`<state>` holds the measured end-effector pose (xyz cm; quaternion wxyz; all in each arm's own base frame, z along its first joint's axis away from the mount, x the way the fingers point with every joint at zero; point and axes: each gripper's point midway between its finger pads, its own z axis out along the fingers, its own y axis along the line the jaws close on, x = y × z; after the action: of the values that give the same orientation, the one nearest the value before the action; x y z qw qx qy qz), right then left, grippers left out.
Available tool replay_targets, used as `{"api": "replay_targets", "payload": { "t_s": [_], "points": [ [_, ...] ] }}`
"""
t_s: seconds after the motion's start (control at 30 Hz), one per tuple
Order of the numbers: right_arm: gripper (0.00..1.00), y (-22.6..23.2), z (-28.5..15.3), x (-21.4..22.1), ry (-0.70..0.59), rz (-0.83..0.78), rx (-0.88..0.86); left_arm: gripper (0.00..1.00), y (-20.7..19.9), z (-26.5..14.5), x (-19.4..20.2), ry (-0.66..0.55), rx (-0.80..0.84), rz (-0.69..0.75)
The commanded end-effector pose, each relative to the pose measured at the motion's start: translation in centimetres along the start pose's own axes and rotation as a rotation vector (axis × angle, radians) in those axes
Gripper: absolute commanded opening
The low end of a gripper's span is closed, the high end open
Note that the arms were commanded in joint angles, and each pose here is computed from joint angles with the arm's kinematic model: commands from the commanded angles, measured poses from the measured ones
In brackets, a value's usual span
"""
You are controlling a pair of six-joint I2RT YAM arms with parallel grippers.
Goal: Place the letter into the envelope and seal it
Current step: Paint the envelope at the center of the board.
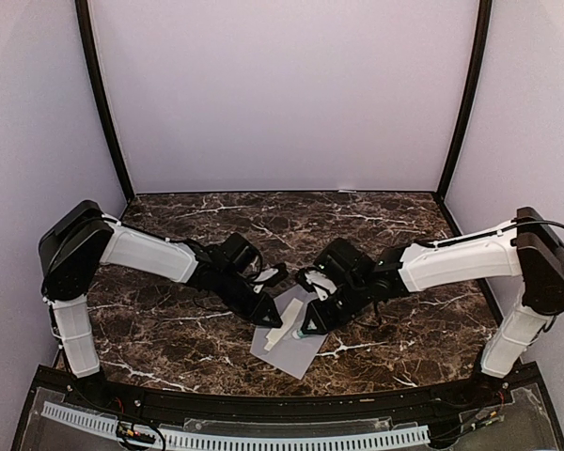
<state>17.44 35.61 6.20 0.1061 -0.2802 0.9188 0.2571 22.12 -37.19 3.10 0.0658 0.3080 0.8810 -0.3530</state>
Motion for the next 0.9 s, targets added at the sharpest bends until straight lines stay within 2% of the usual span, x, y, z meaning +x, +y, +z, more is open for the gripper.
{"api": "replay_targets", "payload": {
  "t_s": [0.0, 0.43, 0.87],
  "points": [
    [0.0, 1.6, 0.3, -0.9, -0.018, -0.029, -0.052, 0.21, -0.9, 0.6, -0.2, 0.015, 0.038, 0.014],
    [0.0, 1.9, 1.0, -0.8, -0.014, -0.02, -0.059, 0.0, -1.0, 1.6, 0.6, 0.044, 0.058, 0.007],
    [0.0, -1.3, 0.7, 0.2, 0.014, 0.031, 0.085, 0.0, -0.2, 2.0, 1.5, 0.071, 0.018, 0.026]
  ]
}}
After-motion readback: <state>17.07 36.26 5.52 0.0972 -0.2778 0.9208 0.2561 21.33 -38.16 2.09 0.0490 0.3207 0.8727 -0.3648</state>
